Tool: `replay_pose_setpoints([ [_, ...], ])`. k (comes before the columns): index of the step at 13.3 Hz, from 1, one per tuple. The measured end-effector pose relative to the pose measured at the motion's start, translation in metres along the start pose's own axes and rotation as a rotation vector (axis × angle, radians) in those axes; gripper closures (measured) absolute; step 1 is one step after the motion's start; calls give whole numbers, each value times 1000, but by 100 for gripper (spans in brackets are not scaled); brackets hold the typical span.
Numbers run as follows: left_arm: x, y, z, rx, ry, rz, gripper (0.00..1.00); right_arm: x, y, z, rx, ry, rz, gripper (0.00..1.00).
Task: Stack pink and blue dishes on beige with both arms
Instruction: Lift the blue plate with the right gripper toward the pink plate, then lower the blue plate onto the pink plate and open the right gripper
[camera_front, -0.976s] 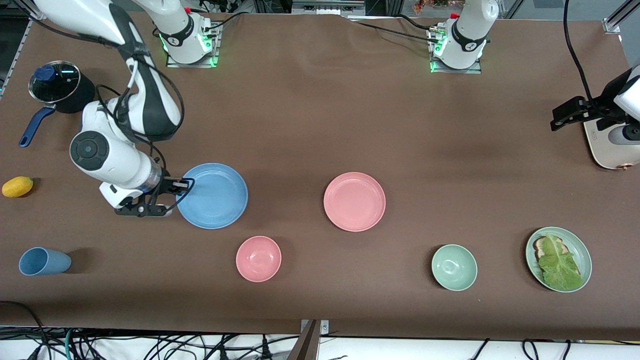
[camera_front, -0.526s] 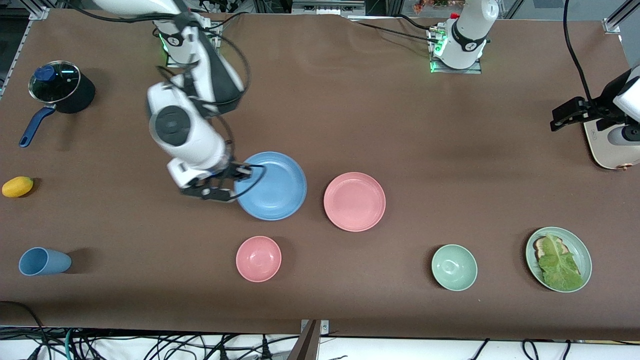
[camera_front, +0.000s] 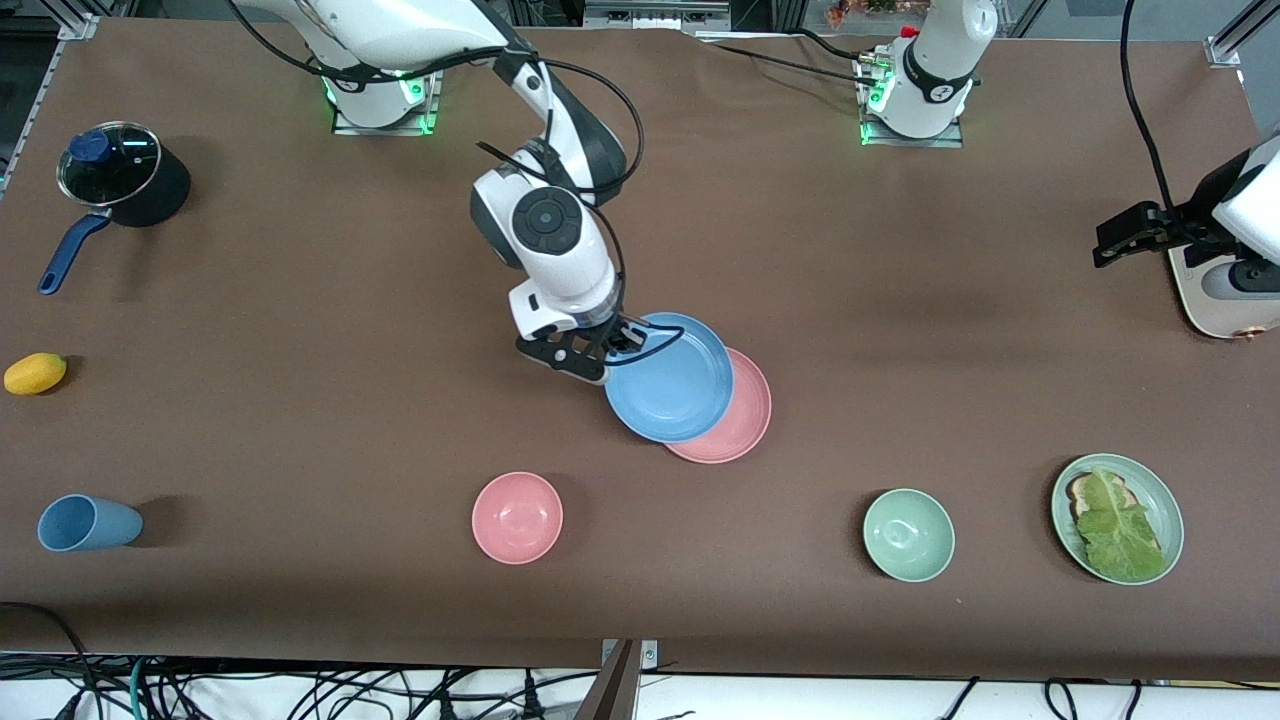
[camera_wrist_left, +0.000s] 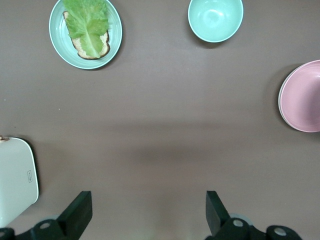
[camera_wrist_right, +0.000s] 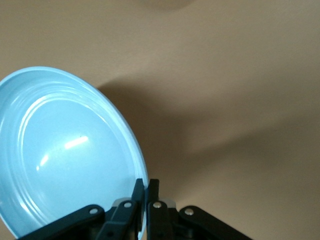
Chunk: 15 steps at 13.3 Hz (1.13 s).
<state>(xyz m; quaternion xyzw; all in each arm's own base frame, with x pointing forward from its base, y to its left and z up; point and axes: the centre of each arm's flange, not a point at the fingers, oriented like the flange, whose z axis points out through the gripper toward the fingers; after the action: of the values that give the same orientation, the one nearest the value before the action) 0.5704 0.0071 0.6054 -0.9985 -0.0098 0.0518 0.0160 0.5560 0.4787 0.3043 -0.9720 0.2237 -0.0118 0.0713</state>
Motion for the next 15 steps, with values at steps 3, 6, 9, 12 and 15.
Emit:
replay_pose_setpoints([
  [3,2,-6,0,-1,11,-11,0,-5,-14,19,32,10,29,95],
  [6,5,-16,-1,-2,36,-28,0,-9,-17,29,40,11,57,95],
  [9,7,-21,0,-4,43,-36,0,-19,-26,34,89,25,101,95],
  [12,9,-21,1,-5,43,-36,0,-35,-31,52,100,26,112,95],
  [15,10,-21,2,-5,42,-36,0,-41,-32,60,94,32,104,95],
])
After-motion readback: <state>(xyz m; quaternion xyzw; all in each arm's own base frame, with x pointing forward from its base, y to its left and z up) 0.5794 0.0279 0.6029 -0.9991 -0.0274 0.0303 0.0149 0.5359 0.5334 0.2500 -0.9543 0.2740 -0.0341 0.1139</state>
